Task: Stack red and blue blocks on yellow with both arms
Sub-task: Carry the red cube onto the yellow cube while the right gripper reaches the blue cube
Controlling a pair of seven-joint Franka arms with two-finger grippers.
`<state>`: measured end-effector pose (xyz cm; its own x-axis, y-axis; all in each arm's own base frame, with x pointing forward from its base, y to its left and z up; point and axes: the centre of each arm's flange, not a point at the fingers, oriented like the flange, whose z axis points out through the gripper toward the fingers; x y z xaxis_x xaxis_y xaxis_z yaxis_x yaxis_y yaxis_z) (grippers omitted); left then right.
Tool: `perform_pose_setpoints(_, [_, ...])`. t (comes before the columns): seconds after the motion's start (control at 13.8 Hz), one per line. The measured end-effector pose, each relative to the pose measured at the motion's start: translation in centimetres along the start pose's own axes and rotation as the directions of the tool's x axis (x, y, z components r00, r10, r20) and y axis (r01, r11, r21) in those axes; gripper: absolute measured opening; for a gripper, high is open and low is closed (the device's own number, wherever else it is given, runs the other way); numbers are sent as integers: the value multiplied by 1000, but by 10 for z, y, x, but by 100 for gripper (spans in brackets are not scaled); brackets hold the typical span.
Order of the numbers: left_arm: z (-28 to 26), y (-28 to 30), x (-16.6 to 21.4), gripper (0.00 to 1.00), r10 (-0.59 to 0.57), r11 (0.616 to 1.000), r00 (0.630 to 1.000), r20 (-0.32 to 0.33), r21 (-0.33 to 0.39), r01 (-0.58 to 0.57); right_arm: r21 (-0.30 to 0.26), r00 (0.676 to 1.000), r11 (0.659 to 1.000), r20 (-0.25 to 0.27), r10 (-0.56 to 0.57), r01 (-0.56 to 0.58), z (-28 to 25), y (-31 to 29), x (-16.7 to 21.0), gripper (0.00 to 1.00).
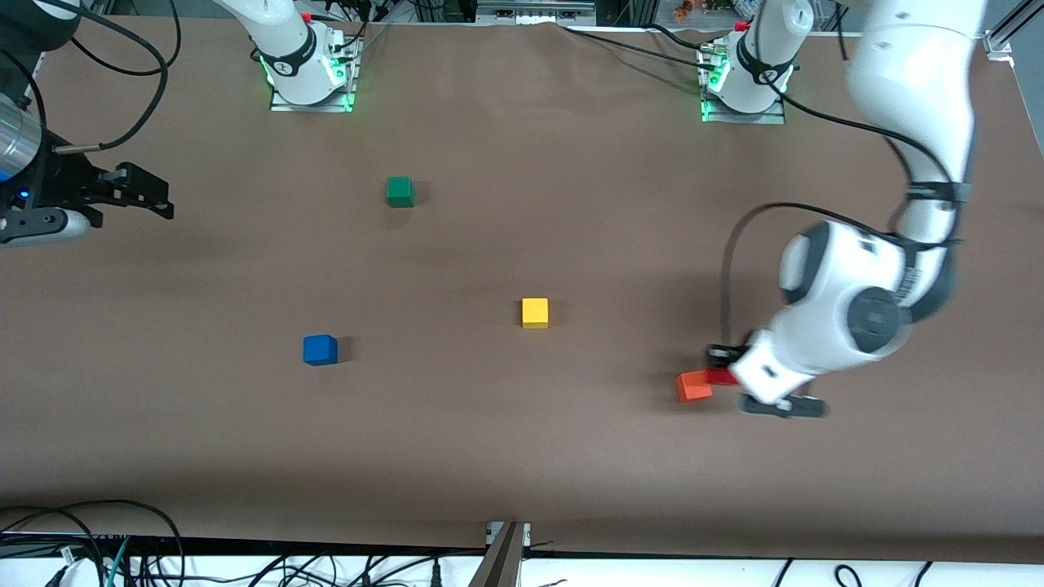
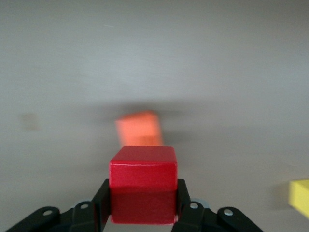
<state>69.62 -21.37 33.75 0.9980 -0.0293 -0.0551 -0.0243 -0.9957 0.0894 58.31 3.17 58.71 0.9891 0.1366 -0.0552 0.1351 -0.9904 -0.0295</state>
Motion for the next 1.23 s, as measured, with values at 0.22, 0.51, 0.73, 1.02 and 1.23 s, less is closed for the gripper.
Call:
perform_pose_setpoints(0.22, [17, 116, -43, 56, -12, 1000, 1000, 23, 16, 12, 0, 998, 1000, 63, -15, 15, 37, -10, 18, 100])
perform_pose_setpoints(0.51, [46, 219, -95, 56, 4, 1000, 1000, 6, 14, -4, -10, 988, 993, 104, -112, 114, 123, -17, 64, 100])
perform_pose_setpoints(0.73, [61, 235, -103, 56, 17, 1000, 1000, -1, 12, -17, -31, 982, 985, 79, -169, 172, 190, -39, 98, 100])
perform_pose_setpoints(1.02, [83, 253, -116, 56, 67, 996, 998, -5, 52, -67, 9, 985, 987, 55, -163, 163, 266, -58, 121, 100])
perform_pose_setpoints(1.23, [92, 262, -118, 56, 48, 997, 999, -18, 57, -47, 45, 987, 990, 84, -139, 135, 306, -58, 124, 100])
